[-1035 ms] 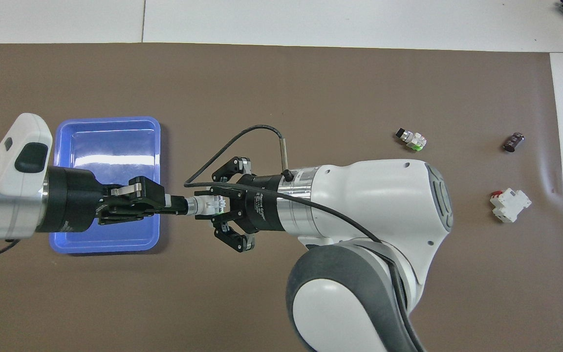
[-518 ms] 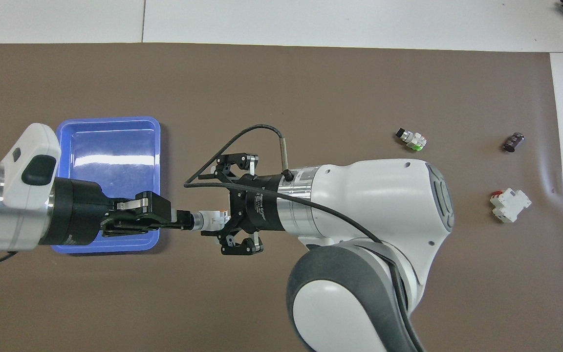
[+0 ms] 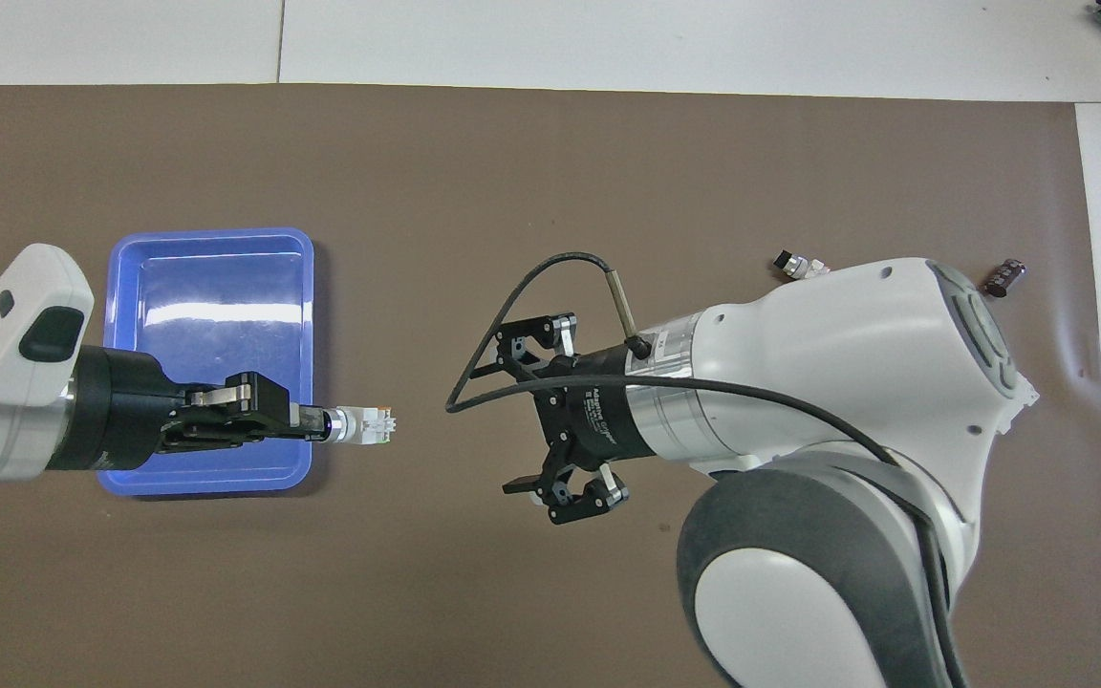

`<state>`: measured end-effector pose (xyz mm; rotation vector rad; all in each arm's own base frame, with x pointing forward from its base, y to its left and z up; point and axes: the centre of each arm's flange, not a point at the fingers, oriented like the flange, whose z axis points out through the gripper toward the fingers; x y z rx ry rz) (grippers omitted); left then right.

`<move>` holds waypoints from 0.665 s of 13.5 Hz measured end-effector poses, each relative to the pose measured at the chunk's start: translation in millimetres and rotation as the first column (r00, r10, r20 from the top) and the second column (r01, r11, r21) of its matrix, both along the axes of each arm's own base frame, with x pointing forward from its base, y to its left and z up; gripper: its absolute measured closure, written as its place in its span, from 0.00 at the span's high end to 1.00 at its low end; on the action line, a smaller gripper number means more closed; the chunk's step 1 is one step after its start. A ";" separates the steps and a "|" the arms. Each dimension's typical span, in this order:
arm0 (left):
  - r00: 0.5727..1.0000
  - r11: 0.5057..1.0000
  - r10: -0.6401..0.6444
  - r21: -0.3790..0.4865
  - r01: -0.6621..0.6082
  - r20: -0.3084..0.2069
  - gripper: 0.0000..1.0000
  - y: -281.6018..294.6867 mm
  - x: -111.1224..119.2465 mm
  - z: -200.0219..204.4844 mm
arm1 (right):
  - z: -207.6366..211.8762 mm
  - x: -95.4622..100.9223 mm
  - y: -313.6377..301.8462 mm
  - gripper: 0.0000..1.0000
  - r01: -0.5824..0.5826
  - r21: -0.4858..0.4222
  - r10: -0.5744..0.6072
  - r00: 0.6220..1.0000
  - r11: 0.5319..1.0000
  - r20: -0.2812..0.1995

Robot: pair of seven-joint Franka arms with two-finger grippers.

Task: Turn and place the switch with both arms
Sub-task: 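Lower the switch into the blue tray and open the left gripper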

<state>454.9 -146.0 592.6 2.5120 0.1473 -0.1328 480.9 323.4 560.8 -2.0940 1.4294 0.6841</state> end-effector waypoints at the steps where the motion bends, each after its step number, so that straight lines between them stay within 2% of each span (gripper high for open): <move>1: 1.000 0.999 -0.017 0.035 0.017 0.015 0.10 5.2 -1.0 -10.2 | -1.2 -0.8 -9.3 1.00 -0.053 -0.056 0.055 0.998 0.997 0.034; 4: 0.995 0.983 -0.088 0.165 0.077 0.057 0.10 38.3 -2.7 -38.4 | -7.2 15.8 -50.4 1.00 -0.140 -0.187 0.168 0.976 0.972 0.141; 6: 0.986 0.964 -0.151 0.233 0.131 0.072 0.10 67.8 -1.6 -63.2 | -6.8 30.5 -85.6 1.00 -0.176 -0.279 0.240 0.947 0.944 0.212; 8: 0.976 0.936 -0.200 0.310 0.163 0.090 0.10 87.4 -1.8 -97.9 | -4.8 42.8 -122.9 1.00 -0.220 -0.388 0.338 0.903 0.895 0.267; 9: 0.971 0.919 -0.217 0.356 0.170 0.096 0.10 93.0 -0.6 -113.7 | -4.4 47.6 -138.9 1.00 -0.257 -0.450 0.409 0.867 0.855 0.284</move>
